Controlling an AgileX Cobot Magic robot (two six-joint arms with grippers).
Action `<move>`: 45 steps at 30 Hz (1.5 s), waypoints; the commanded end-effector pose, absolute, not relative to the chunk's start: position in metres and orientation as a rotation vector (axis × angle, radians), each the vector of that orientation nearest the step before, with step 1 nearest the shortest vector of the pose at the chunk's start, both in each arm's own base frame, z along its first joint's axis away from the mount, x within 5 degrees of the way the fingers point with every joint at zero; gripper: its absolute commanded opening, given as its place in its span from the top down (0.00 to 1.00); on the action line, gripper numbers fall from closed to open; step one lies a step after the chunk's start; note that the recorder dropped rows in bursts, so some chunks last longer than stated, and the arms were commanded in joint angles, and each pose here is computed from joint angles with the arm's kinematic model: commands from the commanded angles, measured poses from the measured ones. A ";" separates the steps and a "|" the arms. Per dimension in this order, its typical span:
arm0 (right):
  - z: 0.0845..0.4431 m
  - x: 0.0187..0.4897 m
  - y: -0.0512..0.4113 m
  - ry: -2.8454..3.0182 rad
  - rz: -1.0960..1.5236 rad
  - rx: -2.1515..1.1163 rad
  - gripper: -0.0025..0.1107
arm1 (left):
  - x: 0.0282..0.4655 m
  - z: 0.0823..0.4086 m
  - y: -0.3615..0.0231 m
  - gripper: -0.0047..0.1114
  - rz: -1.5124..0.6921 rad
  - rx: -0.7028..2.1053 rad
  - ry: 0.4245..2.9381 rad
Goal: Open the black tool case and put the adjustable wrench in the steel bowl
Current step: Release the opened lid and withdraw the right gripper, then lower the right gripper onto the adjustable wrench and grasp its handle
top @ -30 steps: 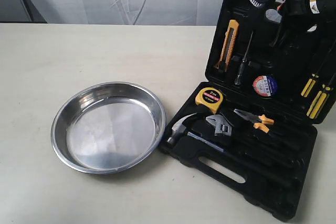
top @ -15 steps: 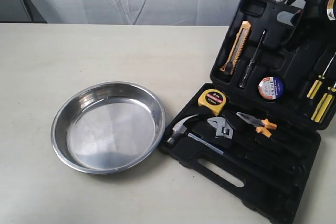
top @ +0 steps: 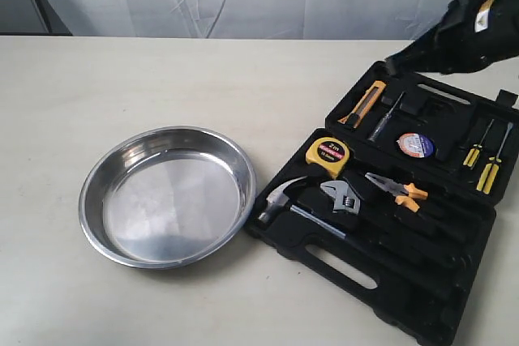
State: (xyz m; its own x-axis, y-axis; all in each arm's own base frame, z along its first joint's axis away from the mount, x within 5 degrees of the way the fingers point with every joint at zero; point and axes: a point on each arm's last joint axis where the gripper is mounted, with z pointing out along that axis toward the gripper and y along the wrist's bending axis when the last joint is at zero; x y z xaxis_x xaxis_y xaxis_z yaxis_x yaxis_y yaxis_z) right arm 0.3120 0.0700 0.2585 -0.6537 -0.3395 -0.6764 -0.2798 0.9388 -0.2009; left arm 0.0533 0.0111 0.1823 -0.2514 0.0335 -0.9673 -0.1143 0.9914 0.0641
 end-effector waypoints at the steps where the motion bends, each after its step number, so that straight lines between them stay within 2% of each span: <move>1: 0.223 0.299 0.118 2.519 0.106 -0.542 0.98 | 0.053 0.184 0.011 0.96 0.142 -0.060 1.805; 4: 0.191 0.299 0.151 2.564 0.262 -0.622 0.98 | 0.053 0.184 0.011 0.96 0.142 -0.060 1.805; 7: 0.173 0.296 0.167 2.590 0.311 -0.699 0.98 | 0.053 0.184 0.011 0.96 0.141 -0.059 1.803; 12: 0.169 0.274 0.194 2.609 0.402 -0.865 0.98 | 0.053 0.184 0.011 0.96 0.141 -0.059 1.803; 17: 0.162 0.248 0.202 2.701 0.437 -0.974 0.98 | 0.053 0.184 0.011 0.96 0.141 -0.059 1.803; 32: 0.173 0.173 0.136 2.725 0.378 -0.611 0.98 | 0.053 0.184 0.011 0.96 0.141 -0.059 1.803; 35: 0.179 0.166 0.121 2.770 0.263 -0.473 0.98 | 0.053 0.184 0.011 0.96 0.141 -0.059 1.803; 37: 0.182 0.163 0.106 2.786 0.110 -0.341 0.98 | 0.053 0.184 0.011 0.96 0.141 -0.059 1.803; 38: 0.184 0.163 0.091 2.764 -0.052 -0.212 0.98 | 0.053 0.184 0.011 0.96 0.141 -0.059 1.803; 41: 0.189 0.167 0.072 2.680 -0.304 -0.106 0.98 | 0.053 0.184 0.011 0.96 0.141 -0.059 1.803; 43: 0.192 0.174 0.072 2.600 -0.328 -0.136 0.98 | 0.053 0.184 0.011 0.96 0.142 -0.060 1.804; 45: 0.188 0.185 0.084 2.553 -0.228 -0.178 0.98 | 0.053 0.184 0.011 0.96 0.142 -0.060 1.804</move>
